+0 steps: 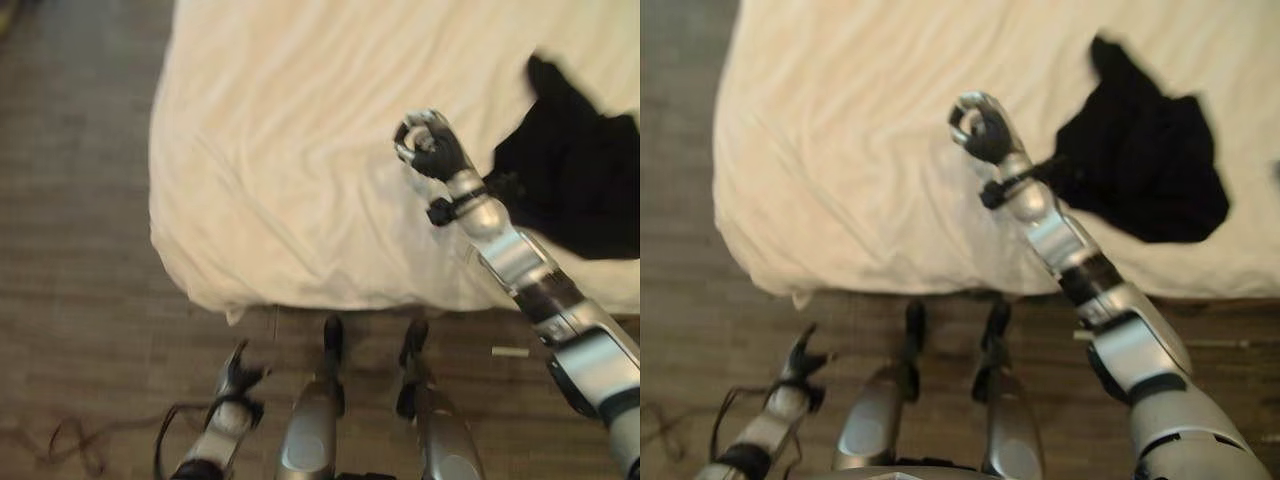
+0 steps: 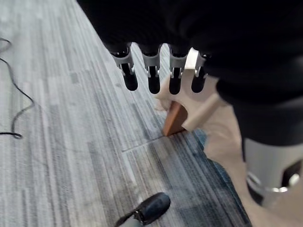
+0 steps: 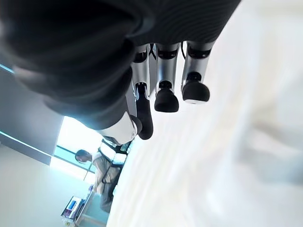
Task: Tidy up the quilt and then pick up the clothes from the bed and put them into the laundry hamper.
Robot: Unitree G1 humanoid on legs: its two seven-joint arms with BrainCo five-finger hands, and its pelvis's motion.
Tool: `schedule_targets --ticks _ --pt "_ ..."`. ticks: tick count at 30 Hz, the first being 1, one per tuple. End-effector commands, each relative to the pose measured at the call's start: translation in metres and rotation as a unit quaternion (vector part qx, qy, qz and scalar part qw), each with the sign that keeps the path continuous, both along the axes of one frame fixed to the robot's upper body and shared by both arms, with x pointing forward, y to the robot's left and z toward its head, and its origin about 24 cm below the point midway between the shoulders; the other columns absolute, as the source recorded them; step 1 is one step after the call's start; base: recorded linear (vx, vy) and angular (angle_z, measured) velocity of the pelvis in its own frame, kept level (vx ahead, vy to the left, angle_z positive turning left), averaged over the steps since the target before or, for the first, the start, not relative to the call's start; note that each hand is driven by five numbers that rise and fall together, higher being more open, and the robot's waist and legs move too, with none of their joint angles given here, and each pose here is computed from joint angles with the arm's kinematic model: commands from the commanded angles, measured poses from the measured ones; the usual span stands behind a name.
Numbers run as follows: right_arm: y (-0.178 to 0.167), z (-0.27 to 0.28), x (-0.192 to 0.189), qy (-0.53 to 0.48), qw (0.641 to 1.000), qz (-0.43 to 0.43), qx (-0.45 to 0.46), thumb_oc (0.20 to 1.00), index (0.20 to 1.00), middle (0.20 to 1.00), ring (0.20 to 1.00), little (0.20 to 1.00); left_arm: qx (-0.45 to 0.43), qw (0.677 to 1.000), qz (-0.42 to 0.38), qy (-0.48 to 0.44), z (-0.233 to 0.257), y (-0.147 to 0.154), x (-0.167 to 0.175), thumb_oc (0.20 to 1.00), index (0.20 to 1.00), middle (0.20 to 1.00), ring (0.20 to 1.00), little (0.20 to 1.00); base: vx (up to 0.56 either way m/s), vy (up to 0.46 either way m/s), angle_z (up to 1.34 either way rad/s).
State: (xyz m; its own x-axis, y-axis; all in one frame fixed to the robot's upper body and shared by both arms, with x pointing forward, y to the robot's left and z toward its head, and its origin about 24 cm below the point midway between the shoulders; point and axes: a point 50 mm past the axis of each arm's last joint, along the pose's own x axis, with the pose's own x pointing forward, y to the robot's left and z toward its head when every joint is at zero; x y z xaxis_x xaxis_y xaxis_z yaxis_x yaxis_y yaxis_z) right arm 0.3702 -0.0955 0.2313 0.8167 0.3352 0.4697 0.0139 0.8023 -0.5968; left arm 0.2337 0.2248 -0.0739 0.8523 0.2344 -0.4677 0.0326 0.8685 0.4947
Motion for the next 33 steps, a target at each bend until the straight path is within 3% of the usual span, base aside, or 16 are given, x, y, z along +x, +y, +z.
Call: schedule_targets --ticks 1,3,8,11,12,13,16,19,22,23,25,26,30,31,32,33 --pt "0.022 -0.002 -0.005 -0.003 0.999 0.045 0.010 0.200 0.200 0.200 0.200 0.200 0.024 0.996 0.063 0.052 -0.020 0.021 -0.023 1.000 1.000 1.000 1.000 1.000 -0.22 -0.008 0.13" --pt "0.060 -0.037 -0.005 0.071 0.994 0.088 -0.006 0.200 0.200 0.200 0.200 0.200 0.029 0.995 0.069 0.060 -0.019 0.013 -0.005 1.000 1.000 1.000 1.000 1.000 -0.13 -0.004 -0.03" --pt "0.098 -0.091 -0.032 0.186 0.965 0.184 -0.007 0.200 0.200 0.200 0.200 0.200 0.051 0.992 0.079 0.078 -0.017 0.017 0.003 1.000 1.000 1.000 1.000 1.000 -0.03 -0.019 -0.06" --pt "0.116 -0.145 -0.068 0.344 0.894 0.282 0.050 0.200 0.200 0.200 0.200 0.200 0.052 0.991 0.071 0.104 -0.024 0.020 -0.006 1.000 1.000 1.000 1.000 1.000 0.03 -0.015 -0.01" --pt "0.116 -0.145 -0.068 0.345 0.894 0.282 0.050 0.200 0.200 0.200 0.200 0.200 0.052 0.991 0.071 0.105 -0.024 0.020 -0.007 1.000 1.000 1.000 1.000 1.000 0.18 -0.047 -0.01" --pt "0.123 -0.177 -0.106 0.445 0.814 0.363 0.089 0.200 0.200 0.200 0.200 0.200 0.051 0.987 0.056 0.145 -0.036 0.023 -0.026 1.000 1.000 1.000 1.000 1.000 0.15 -0.032 0.00" --pt "0.114 -0.175 -0.119 0.453 0.785 0.395 0.150 0.200 0.200 0.200 0.200 0.200 0.040 0.981 0.071 0.176 -0.046 0.027 -0.048 1.000 1.000 1.000 1.000 1.000 0.20 -0.003 0.12" --pt "0.094 -0.168 -0.116 0.425 0.800 0.373 0.201 0.200 0.200 0.200 0.200 0.200 0.035 0.975 0.094 0.199 -0.054 0.030 -0.064 1.000 1.000 1.000 1.000 1.000 0.13 0.028 -0.01" --pt "0.067 -0.135 -0.107 0.351 0.823 0.360 0.266 0.200 0.200 0.200 0.200 0.200 0.023 0.969 0.099 0.226 -0.061 0.033 -0.082 1.000 1.000 1.000 1.000 1.000 0.11 0.038 -0.22" --pt "0.055 -0.105 -0.099 0.280 0.843 0.357 0.290 0.200 0.200 0.200 0.200 0.200 0.014 0.970 0.082 0.227 -0.063 0.023 -0.080 1.000 1.000 1.000 1.000 1.000 -0.05 0.021 -0.30" --pt "0.052 -0.086 -0.096 0.238 0.853 0.360 0.294 0.200 0.200 0.200 0.200 0.200 0.017 0.974 0.066 0.217 -0.061 0.019 -0.074 1.000 1.000 1.000 1.000 1.000 -0.19 0.018 -0.26" --pt "0.037 -0.041 -0.078 0.136 0.886 0.321 0.306 0.200 0.200 0.200 0.200 0.200 0.014 0.988 0.051 0.146 -0.042 0.013 -0.038 1.000 1.000 1.000 1.000 1.000 -0.25 0.020 -0.13" --pt "0.023 -0.033 -0.061 0.103 0.907 0.255 0.320 0.200 0.200 0.200 0.200 0.200 -0.003 0.993 0.028 0.118 -0.032 -0.006 -0.010 1.000 1.000 1.000 1.000 1.000 -0.22 0.004 -0.02" --pt "0.008 -0.045 -0.047 0.112 0.924 0.184 0.317 0.200 0.200 0.200 0.200 0.200 -0.008 0.993 0.012 0.115 -0.026 -0.006 0.001 1.000 1.000 1.000 1.000 1.000 -0.07 0.017 -0.07" --pt "0.008 -0.045 -0.047 0.111 0.924 0.184 0.317 0.200 0.200 0.200 0.200 0.200 -0.008 0.993 0.012 0.115 -0.026 -0.006 0.001 1.000 1.000 1.000 1.000 1.000 -0.11 0.072 -0.08" --pt "-0.015 -0.070 -0.038 0.137 0.934 0.109 0.310 0.200 0.200 0.200 0.200 0.200 0.004 0.991 0.034 0.127 -0.025 0.013 -0.004 1.000 1.000 1.000 1.000 1.000 -0.03 0.103 -0.15"
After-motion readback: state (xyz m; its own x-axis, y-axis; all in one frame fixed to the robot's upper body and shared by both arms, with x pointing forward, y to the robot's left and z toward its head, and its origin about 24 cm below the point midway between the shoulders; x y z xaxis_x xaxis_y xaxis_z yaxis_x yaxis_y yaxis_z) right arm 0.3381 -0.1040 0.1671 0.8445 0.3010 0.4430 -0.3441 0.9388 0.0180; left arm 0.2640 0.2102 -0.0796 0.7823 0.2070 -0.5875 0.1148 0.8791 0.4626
